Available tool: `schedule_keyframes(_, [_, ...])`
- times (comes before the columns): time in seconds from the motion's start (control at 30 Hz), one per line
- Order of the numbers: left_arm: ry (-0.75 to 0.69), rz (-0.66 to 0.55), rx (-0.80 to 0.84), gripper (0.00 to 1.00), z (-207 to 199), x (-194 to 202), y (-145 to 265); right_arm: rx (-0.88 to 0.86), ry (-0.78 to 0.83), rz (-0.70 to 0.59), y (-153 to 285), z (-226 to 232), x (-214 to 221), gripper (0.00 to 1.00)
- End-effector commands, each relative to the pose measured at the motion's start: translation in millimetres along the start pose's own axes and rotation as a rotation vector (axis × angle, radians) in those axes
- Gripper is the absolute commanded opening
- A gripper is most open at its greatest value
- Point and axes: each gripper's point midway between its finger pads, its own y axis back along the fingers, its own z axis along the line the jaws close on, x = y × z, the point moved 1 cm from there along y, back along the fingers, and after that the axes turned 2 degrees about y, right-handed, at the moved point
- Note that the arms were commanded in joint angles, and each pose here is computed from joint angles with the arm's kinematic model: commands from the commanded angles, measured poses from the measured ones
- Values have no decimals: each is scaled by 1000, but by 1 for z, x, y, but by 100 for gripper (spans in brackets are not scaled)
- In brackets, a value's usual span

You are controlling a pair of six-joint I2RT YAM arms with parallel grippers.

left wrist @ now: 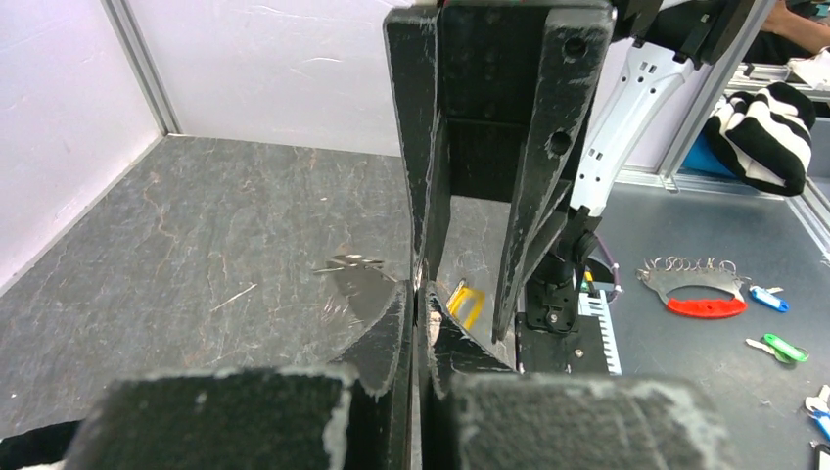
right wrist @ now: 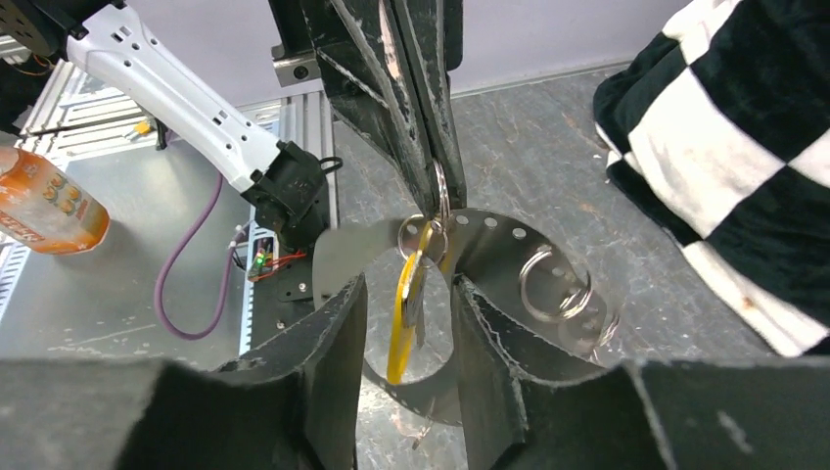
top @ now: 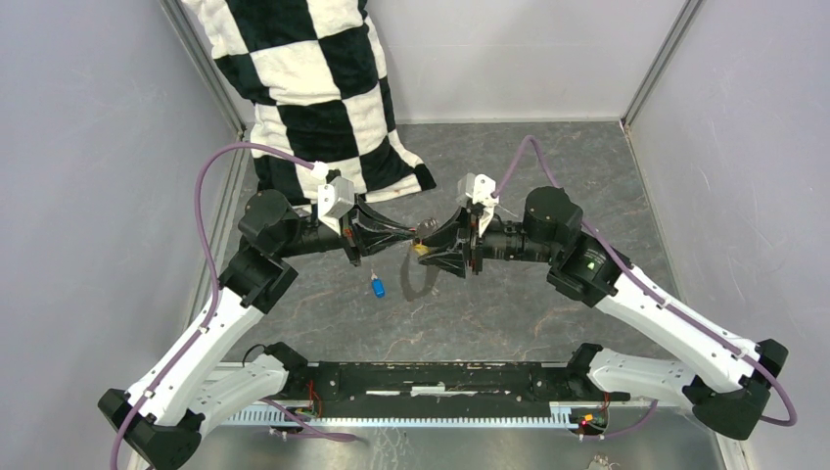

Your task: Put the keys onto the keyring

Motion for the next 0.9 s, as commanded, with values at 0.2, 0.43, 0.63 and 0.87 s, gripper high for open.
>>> schedule_keyframes(0.2, [-15, -49, 58, 2, -14, -18, 0, 52, 184, -73, 23, -1, -54, 45])
schedule_keyframes(0.43, [-5, -39, 104, 2, -21, -17, 1, 9, 205, -137, 14, 1, -61, 43])
schedule_keyframes(0.63, [-4, -34, 119, 2, -24, -17, 2, -33, 168, -142, 6, 3, -57, 37])
schedule_keyframes(0.87, [-10, -38, 117, 2, -23, -18, 1, -45, 144, -135, 3, 3, -50, 26])
